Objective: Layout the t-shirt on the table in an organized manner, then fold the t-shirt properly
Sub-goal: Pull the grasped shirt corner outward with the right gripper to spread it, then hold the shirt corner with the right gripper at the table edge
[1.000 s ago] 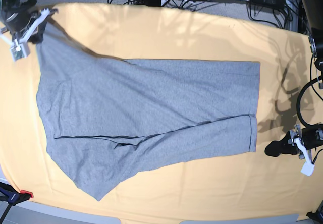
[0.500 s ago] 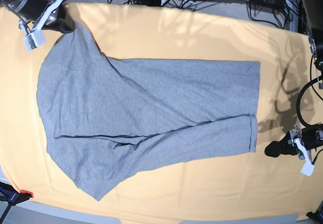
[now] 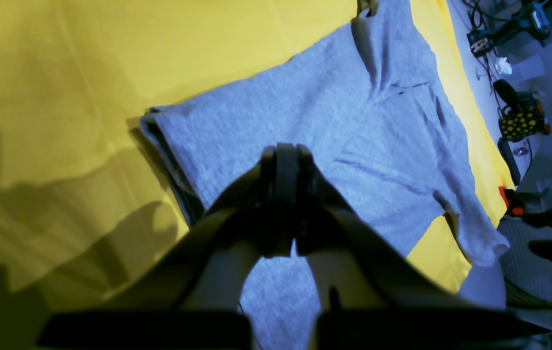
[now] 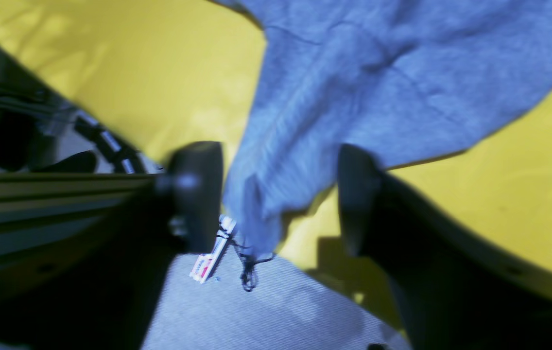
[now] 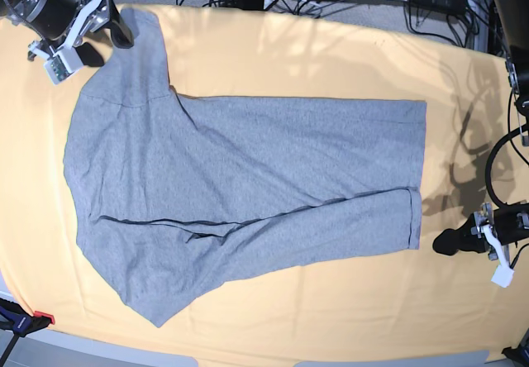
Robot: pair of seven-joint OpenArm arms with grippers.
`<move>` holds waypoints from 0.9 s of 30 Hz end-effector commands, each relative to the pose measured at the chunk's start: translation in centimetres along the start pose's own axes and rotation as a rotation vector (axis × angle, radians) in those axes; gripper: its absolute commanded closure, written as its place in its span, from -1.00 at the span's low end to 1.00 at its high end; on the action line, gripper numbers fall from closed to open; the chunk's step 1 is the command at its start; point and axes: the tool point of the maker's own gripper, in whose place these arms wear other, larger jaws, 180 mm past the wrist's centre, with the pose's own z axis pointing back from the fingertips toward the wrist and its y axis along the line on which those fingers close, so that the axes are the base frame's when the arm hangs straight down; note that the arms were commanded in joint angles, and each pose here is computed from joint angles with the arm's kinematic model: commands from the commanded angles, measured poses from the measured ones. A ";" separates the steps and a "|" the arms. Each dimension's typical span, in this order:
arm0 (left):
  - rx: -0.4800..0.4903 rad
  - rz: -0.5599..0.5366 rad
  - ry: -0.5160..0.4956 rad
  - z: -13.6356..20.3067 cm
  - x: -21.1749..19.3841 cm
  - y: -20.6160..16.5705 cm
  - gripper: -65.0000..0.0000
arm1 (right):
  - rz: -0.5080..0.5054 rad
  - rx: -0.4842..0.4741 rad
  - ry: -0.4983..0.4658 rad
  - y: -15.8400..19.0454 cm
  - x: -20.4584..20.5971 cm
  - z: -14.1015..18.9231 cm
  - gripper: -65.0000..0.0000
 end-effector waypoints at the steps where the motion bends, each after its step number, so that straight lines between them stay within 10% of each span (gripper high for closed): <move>1: -0.009 -0.038 -0.066 1.2 2.6 -0.7 1.00 | 0.026 0.000 -0.044 -0.1 1.2 0.3 -0.27; 12: 0.036 -0.039 -0.013 3.9 2.0 0.3 1.00 | -0.027 -0.324 -0.165 -6.8 5.3 1.0 -0.24; 27: 0.085 -0.044 -0.001 6.1 2.0 1.1 1.00 | -0.562 -0.159 -0.159 -13.6 -0.7 -6.6 -0.24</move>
